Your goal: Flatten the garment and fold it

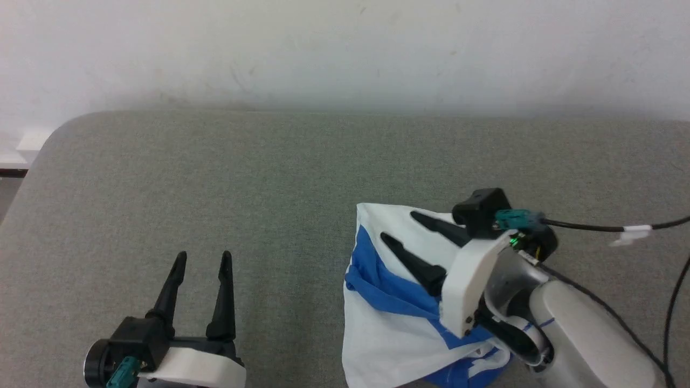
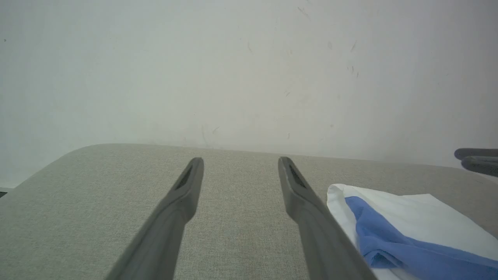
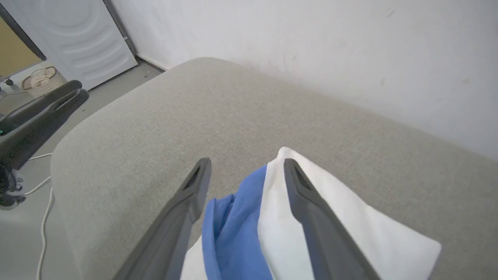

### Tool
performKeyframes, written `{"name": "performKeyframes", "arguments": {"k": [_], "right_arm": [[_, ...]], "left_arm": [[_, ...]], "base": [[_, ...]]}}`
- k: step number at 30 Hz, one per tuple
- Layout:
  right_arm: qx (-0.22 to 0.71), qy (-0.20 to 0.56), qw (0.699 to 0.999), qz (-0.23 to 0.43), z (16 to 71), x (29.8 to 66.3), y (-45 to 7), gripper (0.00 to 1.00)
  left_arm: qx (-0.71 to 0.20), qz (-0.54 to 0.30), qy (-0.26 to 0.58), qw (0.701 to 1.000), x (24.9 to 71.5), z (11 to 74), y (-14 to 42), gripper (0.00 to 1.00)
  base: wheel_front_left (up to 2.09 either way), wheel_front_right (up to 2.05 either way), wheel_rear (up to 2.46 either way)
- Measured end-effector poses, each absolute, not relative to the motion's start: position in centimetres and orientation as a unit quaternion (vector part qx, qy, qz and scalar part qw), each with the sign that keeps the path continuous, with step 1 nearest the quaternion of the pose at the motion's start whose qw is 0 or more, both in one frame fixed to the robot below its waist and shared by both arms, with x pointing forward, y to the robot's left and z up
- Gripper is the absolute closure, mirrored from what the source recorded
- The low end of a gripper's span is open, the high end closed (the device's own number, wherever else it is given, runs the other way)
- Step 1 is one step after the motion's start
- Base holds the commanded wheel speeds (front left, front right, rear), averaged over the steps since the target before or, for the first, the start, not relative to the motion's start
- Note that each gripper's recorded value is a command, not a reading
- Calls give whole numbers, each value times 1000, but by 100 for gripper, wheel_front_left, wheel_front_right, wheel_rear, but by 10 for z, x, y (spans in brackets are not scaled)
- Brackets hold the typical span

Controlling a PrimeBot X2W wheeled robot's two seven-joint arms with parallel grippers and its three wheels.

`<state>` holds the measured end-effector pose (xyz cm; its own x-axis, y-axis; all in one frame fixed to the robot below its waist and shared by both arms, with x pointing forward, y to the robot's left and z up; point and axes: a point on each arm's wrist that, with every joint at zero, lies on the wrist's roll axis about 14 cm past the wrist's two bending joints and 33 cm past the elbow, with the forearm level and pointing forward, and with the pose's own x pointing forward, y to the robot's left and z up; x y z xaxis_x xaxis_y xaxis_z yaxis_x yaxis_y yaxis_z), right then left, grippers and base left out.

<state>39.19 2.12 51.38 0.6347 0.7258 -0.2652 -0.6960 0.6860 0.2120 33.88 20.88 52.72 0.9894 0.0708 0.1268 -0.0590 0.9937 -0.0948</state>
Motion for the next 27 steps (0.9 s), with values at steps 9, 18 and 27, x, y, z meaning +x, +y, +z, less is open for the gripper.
{"name": "performKeyframes", "arguments": {"k": [9, 18, 27], "right_arm": [[-17, -33, 969, 245, 580, 412, -78, 0], [16, -45, 997, 68, 571, 387, -185, 0], [174, 176, 968, -29, 480, 372, -252, 0]], "left_arm": [[-46, 21, -73, 996, 344, 532, 200, 0], [-42, 27, -78, 996, 347, 535, 202, 0], [-42, 34, -72, 996, 348, 531, 205, 0]], "base": [[0, 0, 0], [0, 0, 0], [0, 0, 0]]}}
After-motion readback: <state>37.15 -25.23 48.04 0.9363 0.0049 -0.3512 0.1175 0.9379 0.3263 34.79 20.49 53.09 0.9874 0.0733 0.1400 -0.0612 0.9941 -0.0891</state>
